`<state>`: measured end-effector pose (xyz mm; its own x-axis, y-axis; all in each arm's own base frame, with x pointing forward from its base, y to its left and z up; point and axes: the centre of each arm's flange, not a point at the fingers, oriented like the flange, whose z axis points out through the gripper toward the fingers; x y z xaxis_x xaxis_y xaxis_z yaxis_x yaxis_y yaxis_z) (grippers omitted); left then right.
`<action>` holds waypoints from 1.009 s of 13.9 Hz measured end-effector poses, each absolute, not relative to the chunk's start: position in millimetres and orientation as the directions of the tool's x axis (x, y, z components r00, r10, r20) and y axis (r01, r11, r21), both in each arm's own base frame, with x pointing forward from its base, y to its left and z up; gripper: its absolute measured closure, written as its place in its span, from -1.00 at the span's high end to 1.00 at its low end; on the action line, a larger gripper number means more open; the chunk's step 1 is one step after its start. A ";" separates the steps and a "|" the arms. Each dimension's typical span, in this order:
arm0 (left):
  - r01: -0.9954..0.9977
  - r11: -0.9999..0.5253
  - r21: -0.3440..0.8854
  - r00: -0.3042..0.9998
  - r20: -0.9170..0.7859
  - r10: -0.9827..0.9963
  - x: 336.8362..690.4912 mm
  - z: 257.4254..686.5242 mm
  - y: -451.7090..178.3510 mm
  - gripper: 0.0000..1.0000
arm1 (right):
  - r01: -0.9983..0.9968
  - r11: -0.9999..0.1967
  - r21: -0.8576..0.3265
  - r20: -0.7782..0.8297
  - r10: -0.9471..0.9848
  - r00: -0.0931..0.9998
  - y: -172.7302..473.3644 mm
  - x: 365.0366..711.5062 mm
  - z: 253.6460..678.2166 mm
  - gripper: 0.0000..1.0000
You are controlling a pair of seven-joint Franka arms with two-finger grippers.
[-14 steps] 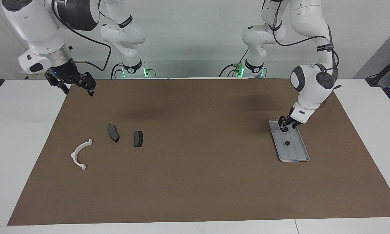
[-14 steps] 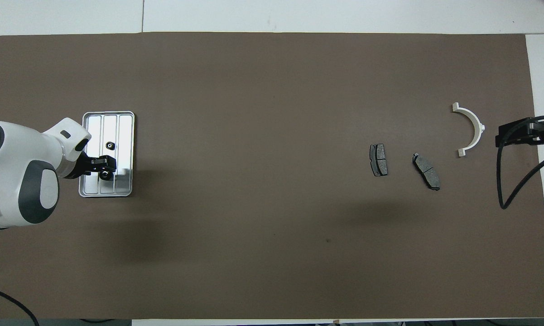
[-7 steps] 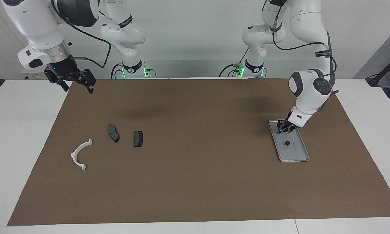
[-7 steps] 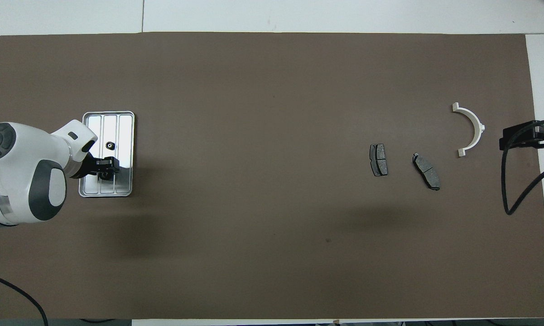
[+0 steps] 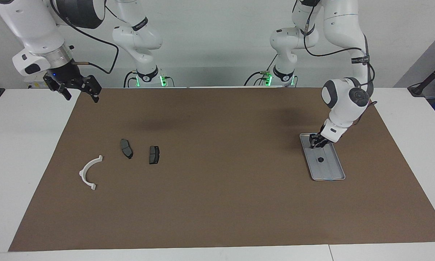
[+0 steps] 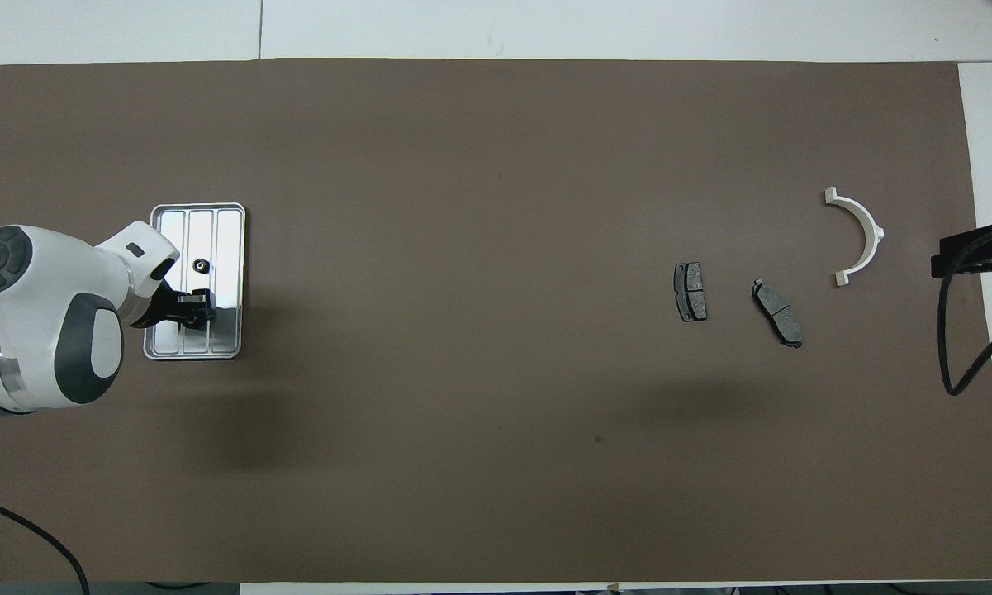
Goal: Place bearing gear from tray to pile
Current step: 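Reach into the metal tray and grasp a dark bearing with the left gripper, then carry the bearing to the table center and release it with the left gripper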
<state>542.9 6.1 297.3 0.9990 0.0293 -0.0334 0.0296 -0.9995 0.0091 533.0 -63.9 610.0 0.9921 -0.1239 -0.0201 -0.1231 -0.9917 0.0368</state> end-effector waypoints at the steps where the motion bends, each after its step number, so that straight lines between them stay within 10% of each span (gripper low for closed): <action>1: 0.030 -1.000 0.009 0.999 -0.033 0.029 542.9 297.3 6.2 0.00 | -0.126 -0.991 0.037 -0.020 -0.127 0.992 -66.0 532.7 610.0 1.00; 7: 0.107 -0.994 0.012 0.994 -0.015 0.107 565.5 326.3 -11.7 -0.30 | -0.098 -0.995 0.036 -0.021 -0.099 0.995 -64.7 533.0 609.3 1.00; 14: 0.356 -0.931 0.083 0.932 0.039 0.360 589.4 380.4 -260.3 -0.30 | -0.097 -0.995 0.035 -0.023 -0.098 0.995 -70.3 532.2 608.7 1.00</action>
